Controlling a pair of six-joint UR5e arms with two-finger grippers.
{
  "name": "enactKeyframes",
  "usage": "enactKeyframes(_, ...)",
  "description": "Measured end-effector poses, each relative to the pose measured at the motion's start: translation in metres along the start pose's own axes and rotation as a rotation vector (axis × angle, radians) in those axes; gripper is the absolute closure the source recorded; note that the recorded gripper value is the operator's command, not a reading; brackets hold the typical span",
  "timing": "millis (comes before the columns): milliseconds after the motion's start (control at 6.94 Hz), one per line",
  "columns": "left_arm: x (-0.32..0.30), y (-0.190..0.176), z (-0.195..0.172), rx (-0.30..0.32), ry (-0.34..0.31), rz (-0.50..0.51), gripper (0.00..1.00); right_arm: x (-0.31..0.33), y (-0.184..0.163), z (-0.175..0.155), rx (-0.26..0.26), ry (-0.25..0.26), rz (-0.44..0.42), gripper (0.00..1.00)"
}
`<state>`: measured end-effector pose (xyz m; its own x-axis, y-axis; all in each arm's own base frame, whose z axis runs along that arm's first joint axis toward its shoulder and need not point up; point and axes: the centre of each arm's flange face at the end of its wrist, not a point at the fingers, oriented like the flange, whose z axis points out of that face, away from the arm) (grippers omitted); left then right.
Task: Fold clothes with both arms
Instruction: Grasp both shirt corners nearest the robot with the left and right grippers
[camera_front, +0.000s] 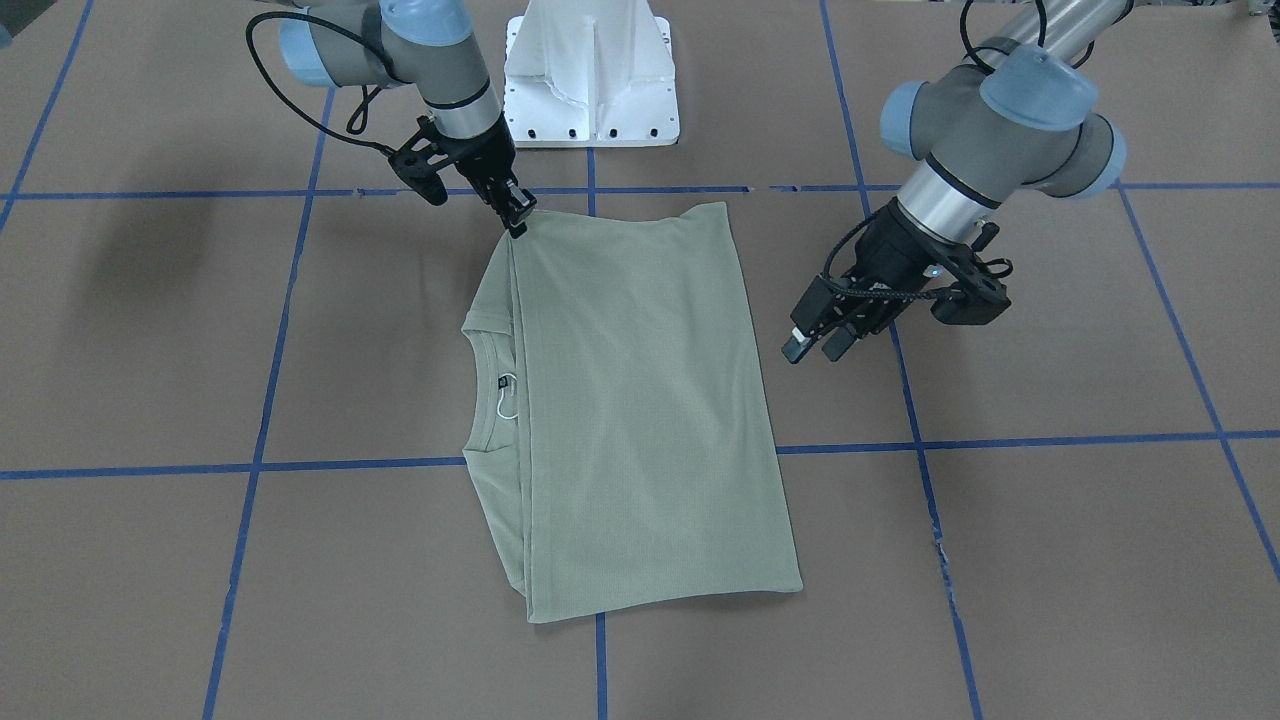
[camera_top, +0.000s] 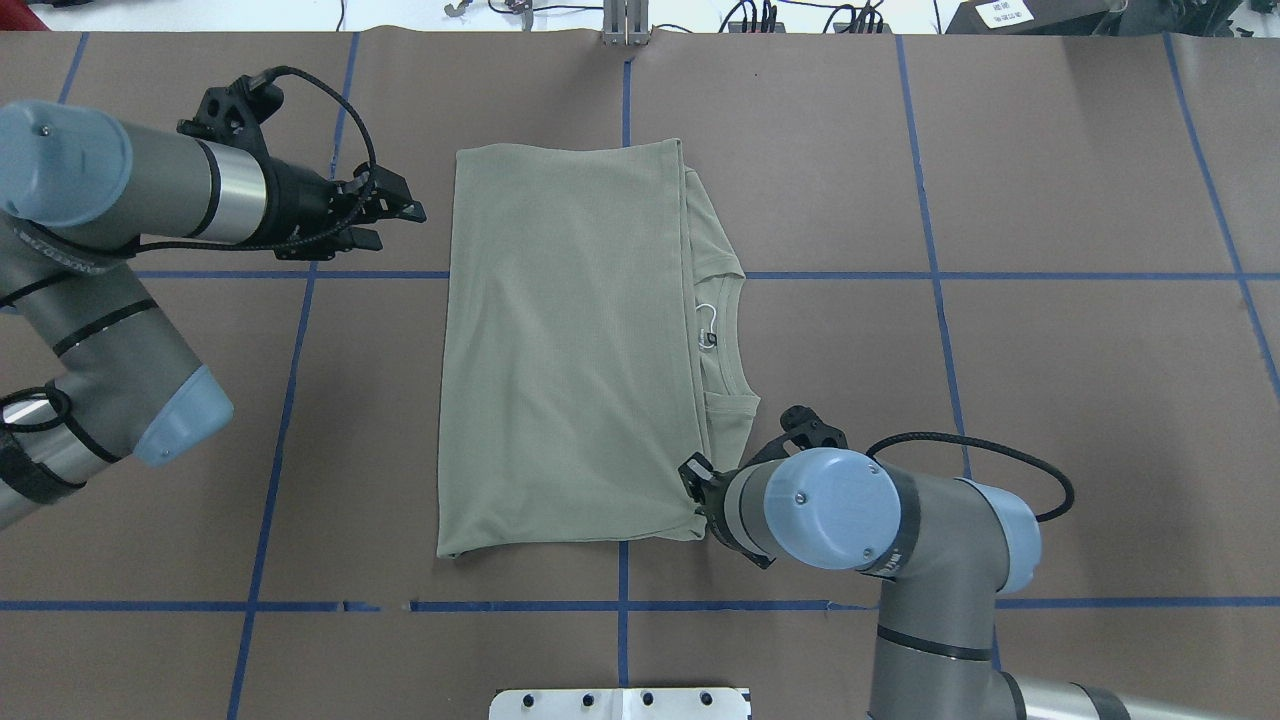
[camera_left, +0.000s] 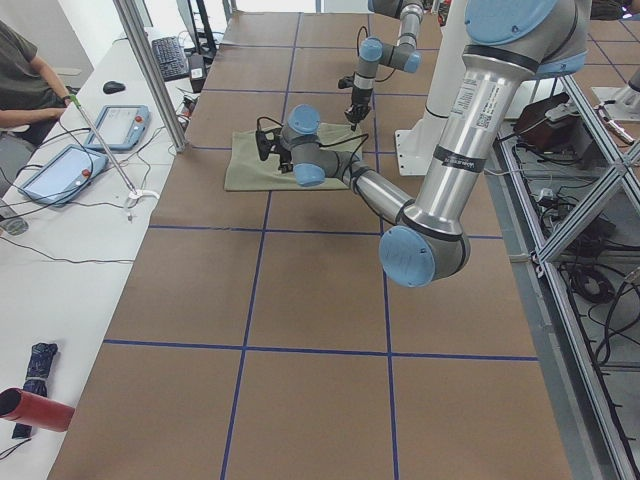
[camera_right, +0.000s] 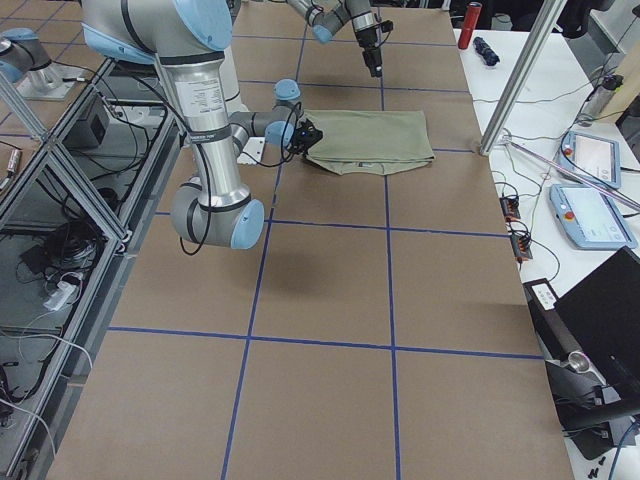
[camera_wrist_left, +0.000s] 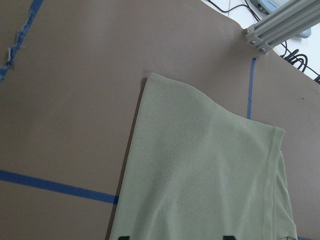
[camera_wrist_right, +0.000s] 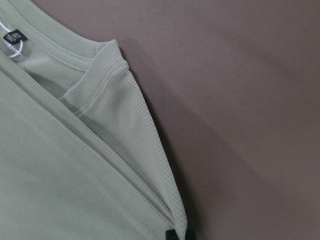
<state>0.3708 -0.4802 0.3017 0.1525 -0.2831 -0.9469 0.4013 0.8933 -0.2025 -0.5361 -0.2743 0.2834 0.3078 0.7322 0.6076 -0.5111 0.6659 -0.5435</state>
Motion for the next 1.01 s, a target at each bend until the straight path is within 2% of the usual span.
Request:
enactKeyframes(288, -0.009, 0.094, 0.004, -0.037, 0.019, -0.153, 0.17, 0.008, -0.003, -0.007, -0.004, 0.0, -0.003, 1.0)
enactKeyframes(432, -0.029, 0.133, 0.003, -0.064, -0.008, -0.203, 0.17, 0.009, -0.002, -0.007, -0.005, -0.001, -0.004, 1.0)
enactKeyframes(721, -0.06, 0.199, 0.013, -0.087, -0.071, -0.278, 0.17, 0.01, -0.001, -0.007, -0.006, -0.001, -0.004, 1.0)
enactKeyframes(1009, -0.074, 0.239, 0.025, -0.088, -0.102, -0.33, 0.22, 0.01, -0.001, -0.006, -0.005, 0.002, -0.005, 1.0)
